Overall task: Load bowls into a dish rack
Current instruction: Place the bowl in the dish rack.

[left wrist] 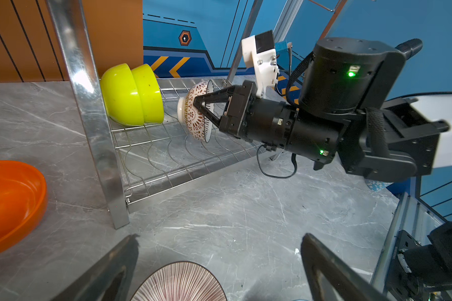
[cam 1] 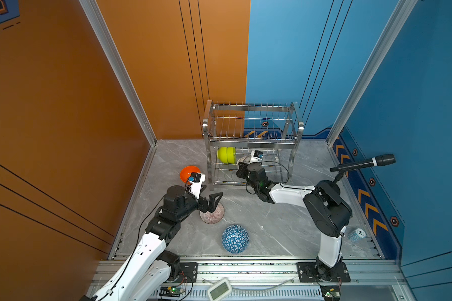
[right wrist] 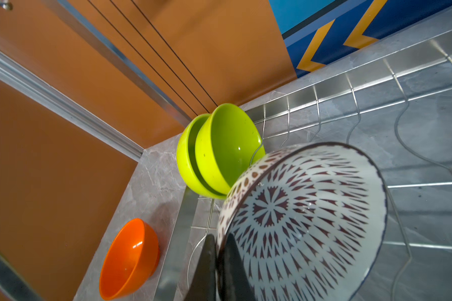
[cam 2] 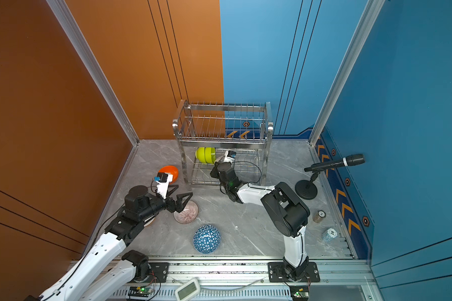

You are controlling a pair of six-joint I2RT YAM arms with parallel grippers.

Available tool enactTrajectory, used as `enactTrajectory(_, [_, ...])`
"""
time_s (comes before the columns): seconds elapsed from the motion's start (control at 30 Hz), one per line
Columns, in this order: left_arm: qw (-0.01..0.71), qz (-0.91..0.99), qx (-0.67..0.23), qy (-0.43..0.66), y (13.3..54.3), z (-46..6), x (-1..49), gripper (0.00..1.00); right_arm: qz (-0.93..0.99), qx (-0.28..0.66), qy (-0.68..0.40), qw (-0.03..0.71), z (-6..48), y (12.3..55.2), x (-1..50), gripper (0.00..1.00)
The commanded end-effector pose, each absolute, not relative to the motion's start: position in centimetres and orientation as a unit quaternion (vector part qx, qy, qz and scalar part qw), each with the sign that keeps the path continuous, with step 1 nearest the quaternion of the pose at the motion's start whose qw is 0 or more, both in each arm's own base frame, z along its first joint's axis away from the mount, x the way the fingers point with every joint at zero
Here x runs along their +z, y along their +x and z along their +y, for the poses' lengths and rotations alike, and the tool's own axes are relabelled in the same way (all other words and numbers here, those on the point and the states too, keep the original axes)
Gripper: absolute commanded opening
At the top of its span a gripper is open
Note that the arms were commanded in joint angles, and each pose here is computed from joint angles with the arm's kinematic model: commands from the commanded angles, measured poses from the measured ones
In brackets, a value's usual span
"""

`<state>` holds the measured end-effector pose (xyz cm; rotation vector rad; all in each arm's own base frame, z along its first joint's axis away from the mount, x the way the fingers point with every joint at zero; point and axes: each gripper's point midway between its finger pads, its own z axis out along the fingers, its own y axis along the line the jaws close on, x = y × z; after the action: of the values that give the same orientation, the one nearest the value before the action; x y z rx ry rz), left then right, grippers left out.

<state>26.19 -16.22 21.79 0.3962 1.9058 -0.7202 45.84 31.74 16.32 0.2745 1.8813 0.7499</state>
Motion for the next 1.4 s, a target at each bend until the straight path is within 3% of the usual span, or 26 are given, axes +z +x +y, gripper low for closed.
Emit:
enactTrajectory(0.0, [0.513,0.788,-0.291,0.176,26.2,-16.4,21.1,0.98,0.722,0.371,0.149,0.565,31.5,48.2,21.7,0.0])
enactTrajectory(0.43, [0.523,0.767,-0.303,0.214,25.7,-17.5,20.6,0.98,0.672,0.429,0.191,0.573,30.1,52.7,22.5,0.0])
enactTrajectory(0.7, [0.519,0.759,-0.32,0.227,25.5,-18.1,20.5,0.98,0.658,0.48,0.196,0.546,30.4,55.1,20.2,0.0])
enactTrajectory(1.37, [0.51,0.762,-0.326,0.229,25.7,-18.4,19.9,0.98,0.664,0.52,0.178,0.507,31.6,55.0,18.4,0.0])
